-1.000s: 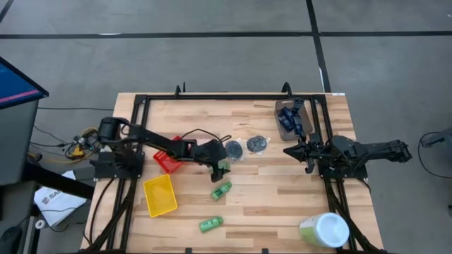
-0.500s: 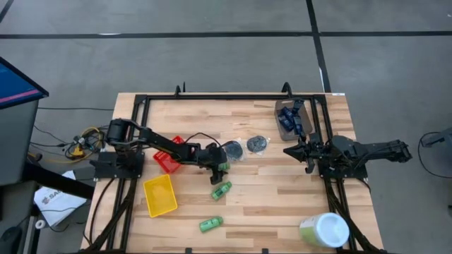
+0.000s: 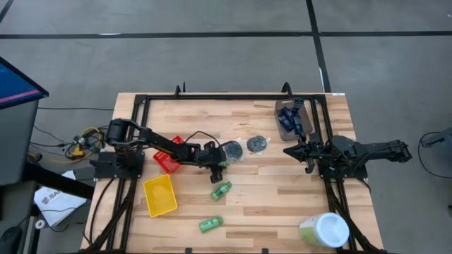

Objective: Pick & Place Travel size toiletries
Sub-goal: Put the top bottle of shampoo into the red bin

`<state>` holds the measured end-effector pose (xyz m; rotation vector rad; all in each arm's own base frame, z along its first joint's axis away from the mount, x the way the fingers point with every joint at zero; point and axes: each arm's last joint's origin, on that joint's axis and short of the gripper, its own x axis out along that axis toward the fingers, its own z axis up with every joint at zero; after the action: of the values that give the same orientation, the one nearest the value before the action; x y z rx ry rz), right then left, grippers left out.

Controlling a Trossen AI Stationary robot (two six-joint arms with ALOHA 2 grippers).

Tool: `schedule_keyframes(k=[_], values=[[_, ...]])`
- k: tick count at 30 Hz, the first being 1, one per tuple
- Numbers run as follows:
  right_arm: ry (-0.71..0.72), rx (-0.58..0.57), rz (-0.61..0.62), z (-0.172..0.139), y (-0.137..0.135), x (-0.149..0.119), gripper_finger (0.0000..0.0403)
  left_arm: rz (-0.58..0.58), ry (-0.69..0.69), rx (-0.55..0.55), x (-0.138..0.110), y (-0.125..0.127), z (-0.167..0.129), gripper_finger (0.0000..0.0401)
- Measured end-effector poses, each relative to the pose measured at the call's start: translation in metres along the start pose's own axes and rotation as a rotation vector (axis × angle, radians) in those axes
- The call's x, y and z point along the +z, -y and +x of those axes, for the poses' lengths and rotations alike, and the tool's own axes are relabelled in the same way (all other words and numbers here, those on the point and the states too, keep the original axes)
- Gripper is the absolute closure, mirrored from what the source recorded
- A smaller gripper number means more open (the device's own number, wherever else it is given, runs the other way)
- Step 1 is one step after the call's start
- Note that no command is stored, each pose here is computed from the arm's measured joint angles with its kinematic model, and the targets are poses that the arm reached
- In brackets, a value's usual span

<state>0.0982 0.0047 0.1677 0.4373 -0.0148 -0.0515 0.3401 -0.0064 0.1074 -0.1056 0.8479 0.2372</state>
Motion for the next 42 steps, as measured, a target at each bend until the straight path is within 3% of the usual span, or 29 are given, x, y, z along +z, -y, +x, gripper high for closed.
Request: schedule_keyframes(k=[7,14,21,26,30,35,42], values=[[0.0,0.0,0.0,0.0,0.0,0.0,0.0403,-0.029,0.011,0.003,0.004,-0.001,-0.007,0.0212],[0.002,0.001,0.0,0.0,0.0,0.0,0.0403,-0.055,0.139,0.022,0.027,-0.002,-0.033,0.0241],[0.001,0.001,0.0,0.0,0.0,0.0,0.0403,-0.109,0.329,0.082,0.055,-0.009,-0.085,0.0224],[0.001,0.001,0.0,0.0,0.0,0.0,0.0403,-0.149,0.404,0.227,0.062,-0.021,-0.129,0.0228],[0.001,0.0,0.0,0.0,0.0,0.0,0.0403,-0.171,0.368,0.33,0.054,-0.031,-0.158,0.0229],[0.001,0.001,0.0,0.0,0.0,0.0,0.0403,-0.189,0.242,0.382,0.035,-0.04,-0.18,0.0224],[0.002,0.0,0.0,0.0,0.0,0.0,0.0403,-0.286,0.142,0.381,-0.007,-0.047,-0.175,0.0227]])
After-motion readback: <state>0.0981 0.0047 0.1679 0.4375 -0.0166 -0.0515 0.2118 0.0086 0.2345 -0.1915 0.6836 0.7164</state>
